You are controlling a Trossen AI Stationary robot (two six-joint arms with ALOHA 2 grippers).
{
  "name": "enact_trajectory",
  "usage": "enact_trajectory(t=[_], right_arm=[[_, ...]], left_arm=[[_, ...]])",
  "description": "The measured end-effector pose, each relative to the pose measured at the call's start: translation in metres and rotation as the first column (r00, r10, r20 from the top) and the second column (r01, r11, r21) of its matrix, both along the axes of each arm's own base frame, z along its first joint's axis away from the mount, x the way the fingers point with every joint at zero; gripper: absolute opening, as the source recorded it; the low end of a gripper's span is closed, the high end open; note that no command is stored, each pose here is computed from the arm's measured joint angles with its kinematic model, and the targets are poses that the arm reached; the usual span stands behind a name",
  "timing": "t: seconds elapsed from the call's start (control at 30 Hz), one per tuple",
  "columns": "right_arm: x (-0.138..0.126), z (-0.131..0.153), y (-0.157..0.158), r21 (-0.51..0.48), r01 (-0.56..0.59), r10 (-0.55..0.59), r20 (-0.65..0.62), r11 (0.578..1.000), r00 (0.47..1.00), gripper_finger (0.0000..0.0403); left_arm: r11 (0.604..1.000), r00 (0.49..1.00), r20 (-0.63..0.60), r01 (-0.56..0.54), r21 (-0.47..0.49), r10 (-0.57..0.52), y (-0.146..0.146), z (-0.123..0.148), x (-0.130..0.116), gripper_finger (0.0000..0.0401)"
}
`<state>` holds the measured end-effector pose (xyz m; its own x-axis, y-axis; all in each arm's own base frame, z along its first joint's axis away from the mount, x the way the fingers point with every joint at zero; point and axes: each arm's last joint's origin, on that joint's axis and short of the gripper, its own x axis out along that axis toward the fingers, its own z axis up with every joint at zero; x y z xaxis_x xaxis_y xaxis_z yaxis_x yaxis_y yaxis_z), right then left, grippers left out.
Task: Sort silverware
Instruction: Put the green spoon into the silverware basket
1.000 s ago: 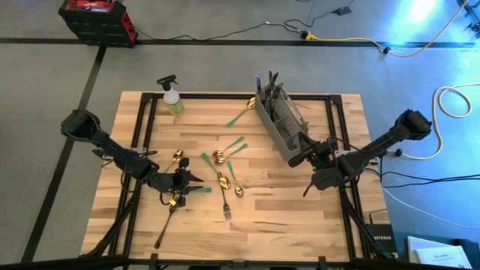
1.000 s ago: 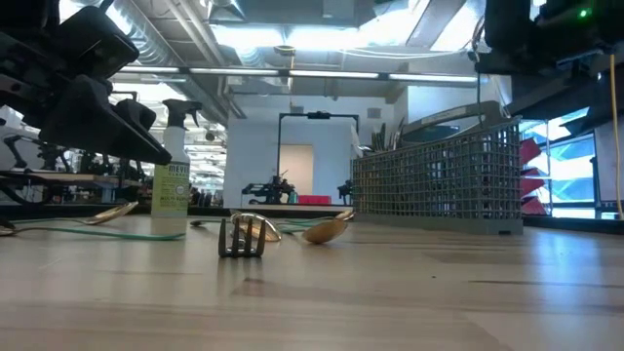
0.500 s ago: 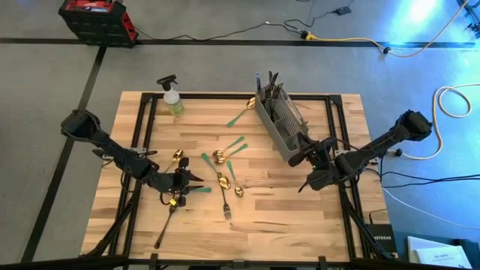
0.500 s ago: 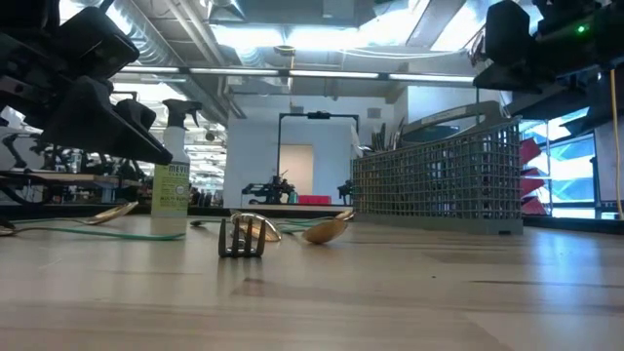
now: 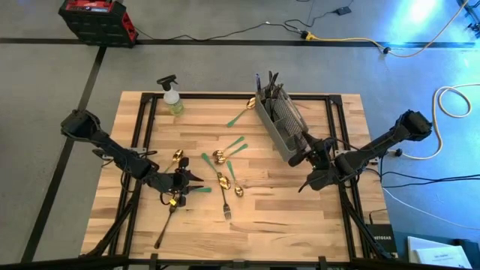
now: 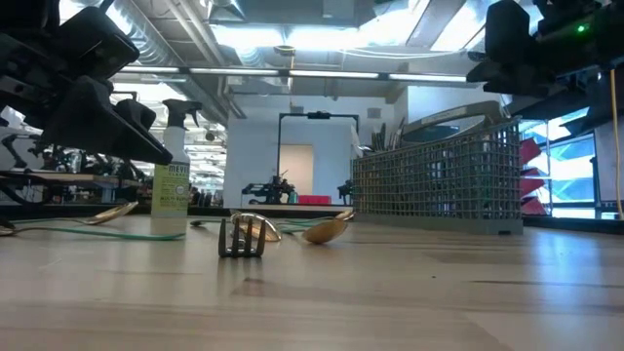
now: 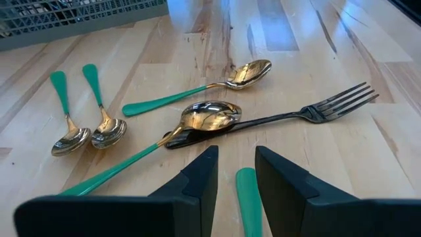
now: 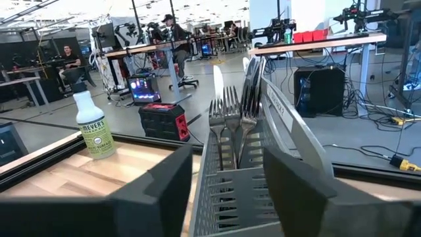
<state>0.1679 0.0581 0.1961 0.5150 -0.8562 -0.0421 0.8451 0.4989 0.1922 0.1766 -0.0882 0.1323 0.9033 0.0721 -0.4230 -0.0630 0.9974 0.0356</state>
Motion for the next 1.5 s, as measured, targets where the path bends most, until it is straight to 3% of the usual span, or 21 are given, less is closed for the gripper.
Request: enact_trajectory(t=[0.3,0.5,0.6,0.67,0.8,0.87,0.97,1.1,1.2,1.23,1.33,1.4,1.5], right_arm=[[0.002,0.006,0.005,-0.036,-0.002,0.002,-0.014,0.999,1.000,0.0195],[0.012,0.040,0.023,-0.128,-0.071,0.051,-0.155,0.989,0.987,0.0195],[0.023,0.055,0.028,-0.128,-0.195,0.165,-0.215,0.972,0.963,0.0195],[0.037,0.061,0.029,-0.126,-0.345,0.305,-0.257,0.930,0.917,0.0195],[0.071,0.064,0.030,-0.158,-0.625,0.560,-0.317,0.764,0.765,0.0192],[0.090,0.061,0.029,-0.165,-0.704,0.602,-0.409,0.690,0.686,0.0188],[0.122,0.051,0.026,-0.157,-0.792,0.577,-0.604,0.590,0.550,0.0183],[0.164,0.038,0.031,-0.142,-0.881,0.389,-0.857,0.452,0.338,0.0176],[0.187,0.022,0.037,-0.063,-0.929,0.073,-0.993,0.364,0.096,0.0169],[0.194,0.016,0.038,-0.028,-0.932,-0.003,-1.000,0.361,0.030,0.0167],[0.206,0.004,0.040,0.168,-0.942,-0.194,-0.954,0.290,-0.229,0.0157],[0.215,0.000,0.043,0.280,-0.925,-0.240,-0.909,0.259,-0.342,0.0149],[0.225,0.004,0.047,0.440,-0.878,-0.194,-0.859,0.189,-0.473,0.0134]], left_arm=[[1.000,1.000,0.000,0.000,0.000,0.000,0.000,0.000,0.000,0.0086],[1.000,1.000,0.003,-0.010,0.009,0.010,0.000,0.000,0.000,0.0086],[1.000,1.000,0.006,-0.014,0.014,0.014,0.001,0.000,0.000,0.0086],[1.000,1.000,0.008,-0.017,0.015,0.017,0.001,0.000,0.000,0.0086],[1.000,0.999,0.030,-0.013,0.020,0.013,0.000,0.003,0.001,0.0086],[1.000,0.999,0.029,-0.017,0.023,0.016,0.000,0.002,0.001,0.0086],[1.000,0.999,0.028,-0.019,0.025,0.018,0.000,0.002,0.001,0.0086],[0.999,1.000,0.023,-0.018,0.028,0.018,0.000,0.002,0.001,0.0086],[0.999,1.000,0.020,-0.019,0.029,0.018,0.001,0.002,0.001,0.0086],[0.999,1.000,0.020,-0.019,0.028,0.019,0.001,0.001,0.001,0.0086],[0.999,1.000,0.020,-0.020,0.025,0.020,0.001,0.001,0.001,0.0086],[0.999,1.000,0.019,-0.020,0.026,0.020,0.001,0.001,0.001,0.0086],[0.999,1.000,0.020,-0.020,0.026,0.020,0.001,0.001,0.001,0.0086]])
